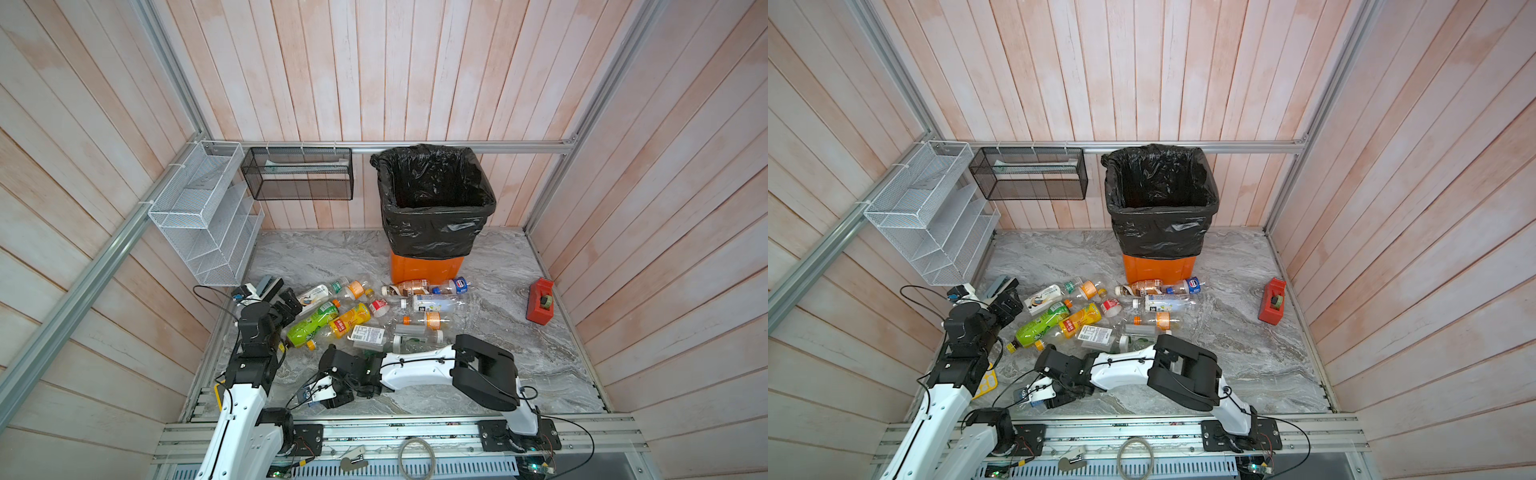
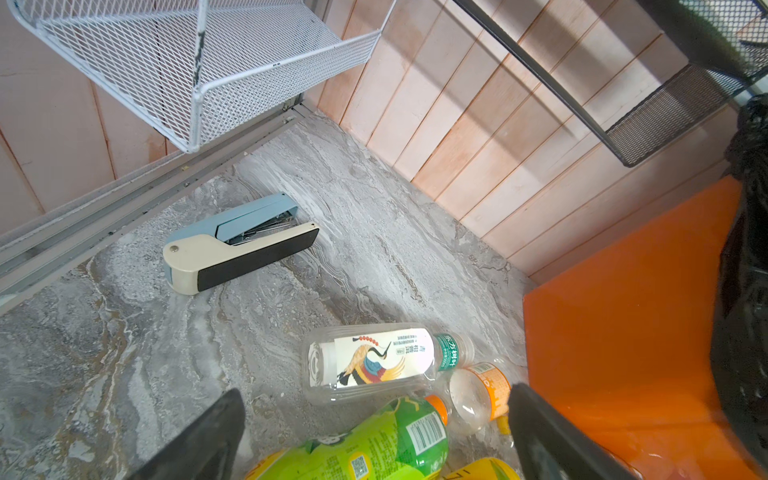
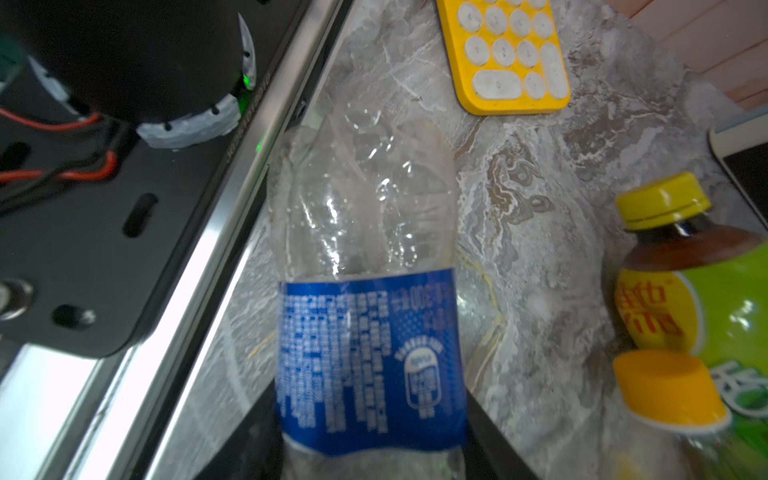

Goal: Throw the plastic bottles in the bin
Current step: 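Lift the blue-label bottle with the right gripper and drop it into the bin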

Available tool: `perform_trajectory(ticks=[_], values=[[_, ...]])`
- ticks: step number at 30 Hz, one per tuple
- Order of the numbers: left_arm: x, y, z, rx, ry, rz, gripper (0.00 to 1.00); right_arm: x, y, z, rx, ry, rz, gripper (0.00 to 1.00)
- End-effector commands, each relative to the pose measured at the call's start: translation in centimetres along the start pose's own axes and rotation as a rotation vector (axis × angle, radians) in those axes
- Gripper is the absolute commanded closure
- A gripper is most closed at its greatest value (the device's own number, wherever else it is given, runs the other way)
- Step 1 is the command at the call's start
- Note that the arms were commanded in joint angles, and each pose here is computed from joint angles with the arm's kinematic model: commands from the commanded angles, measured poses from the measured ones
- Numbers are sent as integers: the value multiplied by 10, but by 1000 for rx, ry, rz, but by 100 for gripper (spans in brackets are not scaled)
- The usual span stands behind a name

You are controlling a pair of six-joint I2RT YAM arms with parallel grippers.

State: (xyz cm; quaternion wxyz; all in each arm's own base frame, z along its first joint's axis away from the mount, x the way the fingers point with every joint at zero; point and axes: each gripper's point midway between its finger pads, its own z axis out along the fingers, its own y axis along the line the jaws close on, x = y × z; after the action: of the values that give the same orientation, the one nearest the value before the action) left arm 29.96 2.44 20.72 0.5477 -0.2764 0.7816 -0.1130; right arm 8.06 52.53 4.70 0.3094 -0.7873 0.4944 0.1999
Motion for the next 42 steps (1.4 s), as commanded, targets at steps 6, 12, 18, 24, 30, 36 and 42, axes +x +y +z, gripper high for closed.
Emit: perform_trajectory(ticks=[6, 12, 18, 24, 30, 36, 42], values=[[-27, -21, -10, 64, -48, 37, 0, -24, -22, -79, 191, -147, 165, 57], [-33, -30, -15, 105, -67, 46, 0, -23, -41, -146, 384, -226, 261, 58], [-29, -46, -17, 199, -60, 75, 0, -4, -74, -241, 665, -331, 367, 58], [-18, -67, -21, 278, -60, 124, 0, 12, -111, -360, 1030, -468, 441, 59], [6, -96, -24, 327, -31, 228, 1, 20, -139, -464, 1341, -600, 437, 59], [45, -130, -21, 399, 43, 329, 0, 20, -194, -552, 1522, -670, 410, 55], [85, -167, -19, 446, 125, 472, 0, 72, -326, -565, 1374, -557, 674, 56]])
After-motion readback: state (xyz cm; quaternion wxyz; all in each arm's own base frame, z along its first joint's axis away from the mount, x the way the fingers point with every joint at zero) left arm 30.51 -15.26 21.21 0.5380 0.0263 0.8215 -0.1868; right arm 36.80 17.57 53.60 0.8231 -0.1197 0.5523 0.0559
